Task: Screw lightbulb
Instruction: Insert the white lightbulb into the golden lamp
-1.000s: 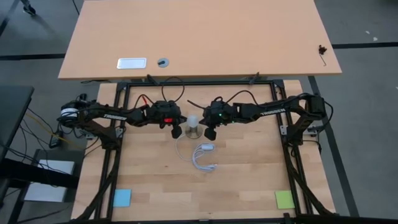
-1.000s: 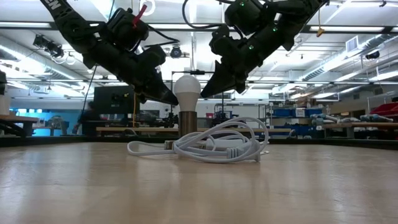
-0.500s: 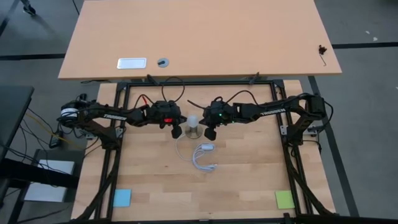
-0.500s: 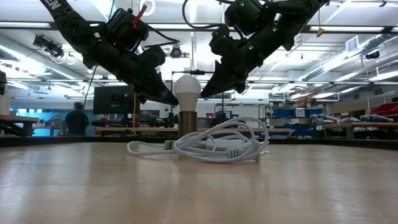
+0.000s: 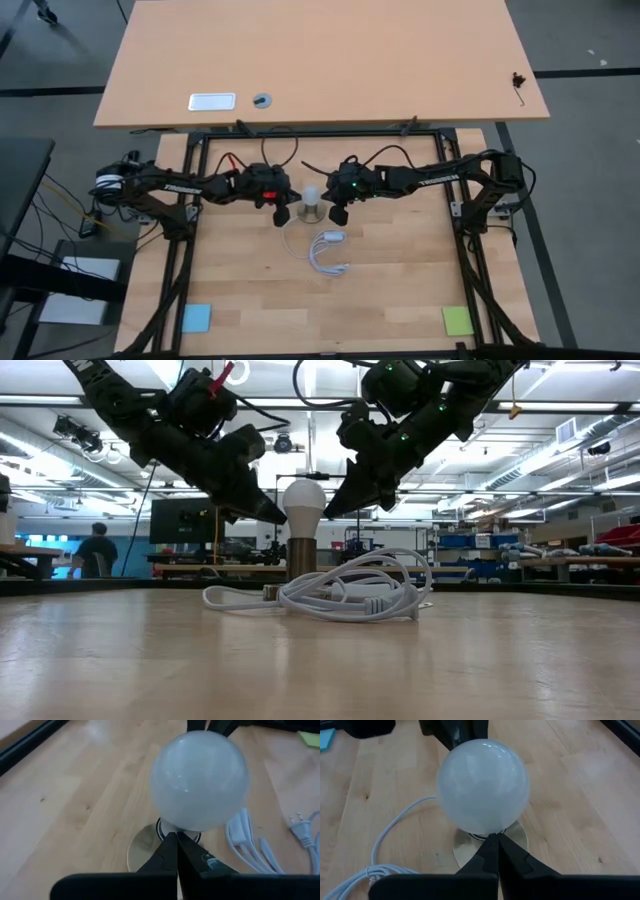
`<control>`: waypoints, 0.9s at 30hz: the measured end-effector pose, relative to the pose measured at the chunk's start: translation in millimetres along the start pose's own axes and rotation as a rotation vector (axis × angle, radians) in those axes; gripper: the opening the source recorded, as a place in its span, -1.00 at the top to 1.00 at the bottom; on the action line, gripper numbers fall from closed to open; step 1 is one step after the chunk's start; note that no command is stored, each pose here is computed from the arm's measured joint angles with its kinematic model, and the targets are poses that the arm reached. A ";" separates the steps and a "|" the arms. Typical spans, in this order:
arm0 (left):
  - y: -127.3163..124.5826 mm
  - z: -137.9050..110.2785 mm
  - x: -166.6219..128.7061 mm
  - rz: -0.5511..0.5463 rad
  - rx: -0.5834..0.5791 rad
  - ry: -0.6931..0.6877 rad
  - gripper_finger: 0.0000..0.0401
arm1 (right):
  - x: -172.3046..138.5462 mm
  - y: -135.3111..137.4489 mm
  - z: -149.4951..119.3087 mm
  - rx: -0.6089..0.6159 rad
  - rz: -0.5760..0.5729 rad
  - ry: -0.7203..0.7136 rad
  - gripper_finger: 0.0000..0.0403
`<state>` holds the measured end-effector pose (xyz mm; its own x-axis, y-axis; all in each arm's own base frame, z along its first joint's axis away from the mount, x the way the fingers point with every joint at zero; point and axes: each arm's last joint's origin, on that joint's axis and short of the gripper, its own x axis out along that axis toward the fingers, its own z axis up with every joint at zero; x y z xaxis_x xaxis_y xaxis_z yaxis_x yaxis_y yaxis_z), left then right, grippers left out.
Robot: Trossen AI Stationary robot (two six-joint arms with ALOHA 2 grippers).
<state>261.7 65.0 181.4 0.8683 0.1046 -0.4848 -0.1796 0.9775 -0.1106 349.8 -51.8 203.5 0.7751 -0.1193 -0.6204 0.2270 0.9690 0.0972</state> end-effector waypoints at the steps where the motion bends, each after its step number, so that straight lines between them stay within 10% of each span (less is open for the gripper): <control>1: -0.1 0.5 -0.6 0.001 0.000 -0.003 1.00 | 0.0 0.0 -0.1 0.000 0.000 0.001 0.97; 27: 0.6 1.1 -0.7 0.017 -0.003 -0.009 1.00 | 0.0 0.2 1.4 0.000 0.002 -0.015 0.97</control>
<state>261.5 65.7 182.7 0.8695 0.1227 -0.4784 -0.1956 0.9750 -0.1056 350.6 -51.9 204.6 0.7842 -0.1207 -0.6087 0.2255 0.9693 0.0984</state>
